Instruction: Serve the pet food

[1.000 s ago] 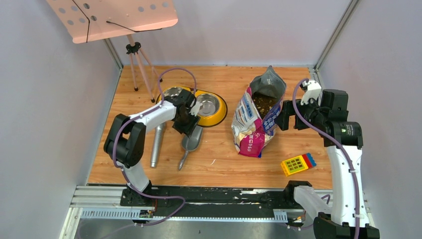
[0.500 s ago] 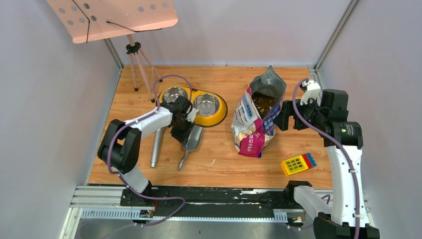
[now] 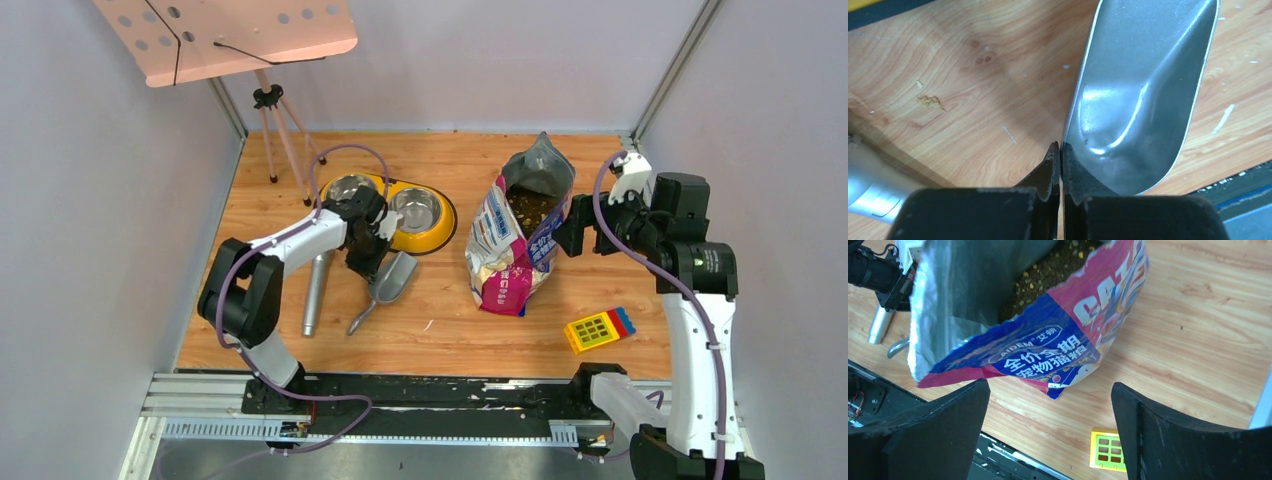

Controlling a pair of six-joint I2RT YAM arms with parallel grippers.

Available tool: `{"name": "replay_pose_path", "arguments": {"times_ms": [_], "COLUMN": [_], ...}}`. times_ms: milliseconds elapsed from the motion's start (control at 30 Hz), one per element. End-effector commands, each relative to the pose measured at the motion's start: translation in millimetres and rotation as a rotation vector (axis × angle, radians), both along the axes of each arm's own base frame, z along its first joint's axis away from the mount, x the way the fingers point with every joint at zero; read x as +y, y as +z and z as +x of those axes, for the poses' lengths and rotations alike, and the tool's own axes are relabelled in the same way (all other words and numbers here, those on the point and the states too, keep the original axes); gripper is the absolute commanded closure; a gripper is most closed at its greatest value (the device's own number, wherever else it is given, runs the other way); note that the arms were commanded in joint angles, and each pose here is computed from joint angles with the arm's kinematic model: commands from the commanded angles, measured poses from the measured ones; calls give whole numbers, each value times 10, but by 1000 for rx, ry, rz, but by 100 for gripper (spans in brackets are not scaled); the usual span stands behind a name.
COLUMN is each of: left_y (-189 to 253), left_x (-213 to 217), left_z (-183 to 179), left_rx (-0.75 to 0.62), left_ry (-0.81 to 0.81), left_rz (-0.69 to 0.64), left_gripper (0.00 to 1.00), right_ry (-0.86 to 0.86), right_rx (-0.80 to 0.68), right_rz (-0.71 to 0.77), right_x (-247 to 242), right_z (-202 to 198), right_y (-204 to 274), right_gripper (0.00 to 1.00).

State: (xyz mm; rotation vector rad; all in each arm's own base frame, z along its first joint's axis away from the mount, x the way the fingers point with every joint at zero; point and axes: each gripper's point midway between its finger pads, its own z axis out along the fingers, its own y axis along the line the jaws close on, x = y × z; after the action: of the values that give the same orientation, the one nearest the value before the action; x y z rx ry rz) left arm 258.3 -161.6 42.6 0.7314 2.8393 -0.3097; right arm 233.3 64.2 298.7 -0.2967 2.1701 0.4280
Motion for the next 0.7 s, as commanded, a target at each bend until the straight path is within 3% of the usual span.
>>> {"name": "replay_pose_path", "arguments": {"times_ms": [0, 200, 500, 667], "left_y": [581, 1433, 2537, 2887], "left_x": [-195, -485, -889, -1060], "left_z": [117, 206, 149, 40], "left_rx": [-99, -312, -707, -810], "left_ry": [-53, -211, -693, -799], "left_rz": [-136, -304, -325, -321], "left_gripper": [100, 100, 100, 100], "right_ry": [3, 86, 314, 503], "right_rx": [-142, -202, -195, -158], "right_rz": [-15, 41, 217, 337], "right_x": [-13, 144, 554, 953], "right_z": [81, 166, 261, 149], "right_y": [473, 942, 1332, 1493], "right_gripper": [6, 9, 13, 16]}}
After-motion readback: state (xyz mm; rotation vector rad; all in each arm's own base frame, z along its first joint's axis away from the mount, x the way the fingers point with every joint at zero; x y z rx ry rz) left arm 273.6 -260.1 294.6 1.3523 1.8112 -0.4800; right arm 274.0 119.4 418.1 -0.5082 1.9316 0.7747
